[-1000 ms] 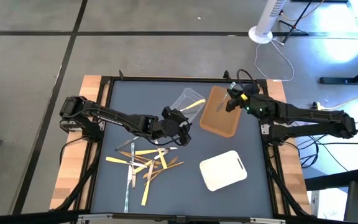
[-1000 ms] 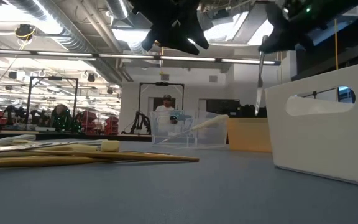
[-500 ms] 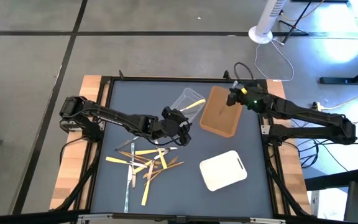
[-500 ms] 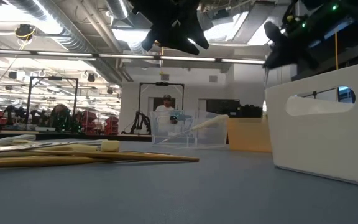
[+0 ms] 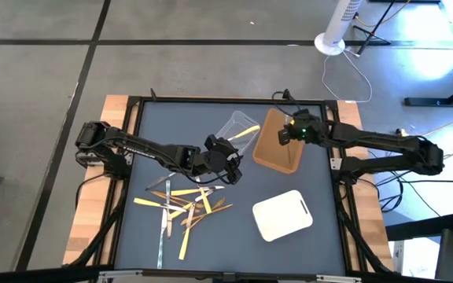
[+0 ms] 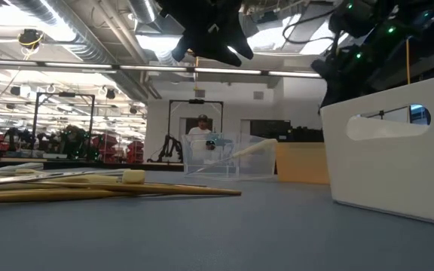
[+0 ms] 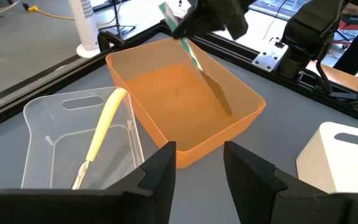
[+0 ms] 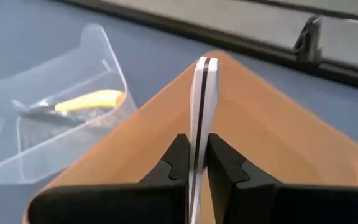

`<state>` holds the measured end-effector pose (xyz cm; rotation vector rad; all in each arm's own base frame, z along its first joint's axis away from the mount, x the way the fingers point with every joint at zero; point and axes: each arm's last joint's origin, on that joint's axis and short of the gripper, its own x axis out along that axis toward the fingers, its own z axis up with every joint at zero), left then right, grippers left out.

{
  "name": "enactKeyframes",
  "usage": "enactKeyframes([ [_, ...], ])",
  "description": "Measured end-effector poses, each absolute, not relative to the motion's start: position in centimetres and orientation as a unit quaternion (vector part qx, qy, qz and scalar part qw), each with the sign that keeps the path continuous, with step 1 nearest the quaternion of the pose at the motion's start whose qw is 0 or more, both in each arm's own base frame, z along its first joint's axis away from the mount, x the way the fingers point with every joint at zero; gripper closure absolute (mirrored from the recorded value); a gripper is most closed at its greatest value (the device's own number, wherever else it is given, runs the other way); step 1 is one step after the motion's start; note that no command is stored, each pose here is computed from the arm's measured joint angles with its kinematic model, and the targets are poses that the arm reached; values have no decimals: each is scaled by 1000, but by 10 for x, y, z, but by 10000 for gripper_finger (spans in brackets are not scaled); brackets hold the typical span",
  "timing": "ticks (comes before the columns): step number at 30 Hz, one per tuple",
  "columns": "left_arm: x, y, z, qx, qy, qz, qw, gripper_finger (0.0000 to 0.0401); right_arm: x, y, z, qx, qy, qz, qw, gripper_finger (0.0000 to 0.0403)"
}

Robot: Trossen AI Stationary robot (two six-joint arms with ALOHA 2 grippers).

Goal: Sort silverware by color (type)
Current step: Put the white knife into the orange bin

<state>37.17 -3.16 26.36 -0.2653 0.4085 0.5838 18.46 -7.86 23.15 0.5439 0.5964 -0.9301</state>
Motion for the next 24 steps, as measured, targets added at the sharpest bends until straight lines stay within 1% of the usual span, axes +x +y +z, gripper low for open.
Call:
enactKeyframes([
  [9,372,-32,264,-130,199,285,929,273,198,-83,209,247,332,-441,796,386],
  [24,372,-32,264,-130,199,285,929,273,222,-93,173,231,376,-452,775,386],
])
